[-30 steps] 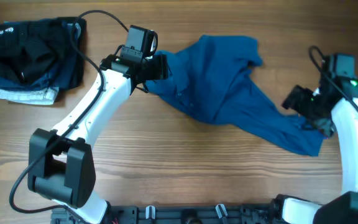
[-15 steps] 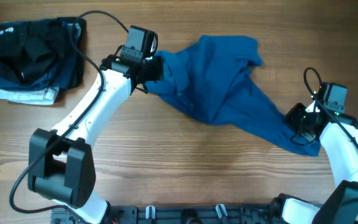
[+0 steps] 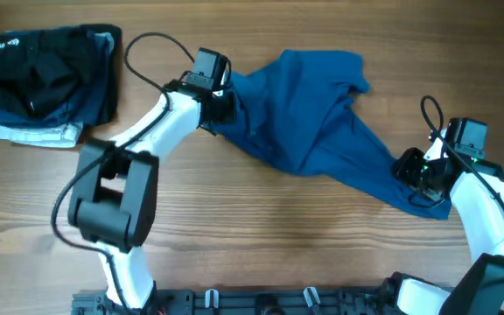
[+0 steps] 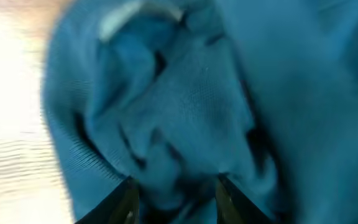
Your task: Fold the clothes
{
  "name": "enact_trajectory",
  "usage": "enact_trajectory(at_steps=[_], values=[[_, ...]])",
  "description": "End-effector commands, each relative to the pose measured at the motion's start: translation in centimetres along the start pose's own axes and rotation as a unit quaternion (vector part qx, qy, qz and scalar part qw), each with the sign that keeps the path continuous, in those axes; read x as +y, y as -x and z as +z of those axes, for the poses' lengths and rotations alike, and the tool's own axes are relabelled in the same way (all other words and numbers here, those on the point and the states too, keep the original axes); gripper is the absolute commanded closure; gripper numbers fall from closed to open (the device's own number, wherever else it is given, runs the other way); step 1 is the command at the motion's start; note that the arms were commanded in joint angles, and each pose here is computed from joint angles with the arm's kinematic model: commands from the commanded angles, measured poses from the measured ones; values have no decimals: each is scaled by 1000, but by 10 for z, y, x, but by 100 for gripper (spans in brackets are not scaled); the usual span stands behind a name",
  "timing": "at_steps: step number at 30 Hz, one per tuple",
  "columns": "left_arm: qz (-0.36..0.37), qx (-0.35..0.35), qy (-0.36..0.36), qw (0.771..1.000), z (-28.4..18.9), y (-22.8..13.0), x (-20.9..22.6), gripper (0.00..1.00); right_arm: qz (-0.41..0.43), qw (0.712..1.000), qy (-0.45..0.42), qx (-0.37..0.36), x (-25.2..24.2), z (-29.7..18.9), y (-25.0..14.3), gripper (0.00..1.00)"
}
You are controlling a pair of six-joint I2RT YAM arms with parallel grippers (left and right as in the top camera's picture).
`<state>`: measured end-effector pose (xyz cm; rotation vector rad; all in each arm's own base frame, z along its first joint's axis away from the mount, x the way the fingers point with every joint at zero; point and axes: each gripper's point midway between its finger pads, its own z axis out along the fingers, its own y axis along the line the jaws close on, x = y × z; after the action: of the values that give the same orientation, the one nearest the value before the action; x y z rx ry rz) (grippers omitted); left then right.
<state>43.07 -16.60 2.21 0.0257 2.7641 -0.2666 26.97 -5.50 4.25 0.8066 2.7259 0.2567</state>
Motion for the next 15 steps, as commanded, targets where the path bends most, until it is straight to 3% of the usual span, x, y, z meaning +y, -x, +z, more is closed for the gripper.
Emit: enact_trajectory(at_steps=[1,3,4,6,10,15], values=[[-1,37,-6,999,27,-18,2,62,-14,1000,15,-3,5,-1,1,43],[-3,47,-5,999,33,-23,3,76,-15,1000,15,-5,5,-1,2,43],[-2,50,-6,999,34,-25,3,96,-16,1000,16,-6,6,-1,3,43],[-2,48,-18,999,31,-23,-2,96,-16,1000,17,-9,6,-1,4,45],[-10,11,-26,1000,-11,12,-5,96,-31,998,45,-18,17,-3,10,62],[-14,-56,-43,997,-101,54,-14,96,-43,996,74,-26,32,-17,23,65]])
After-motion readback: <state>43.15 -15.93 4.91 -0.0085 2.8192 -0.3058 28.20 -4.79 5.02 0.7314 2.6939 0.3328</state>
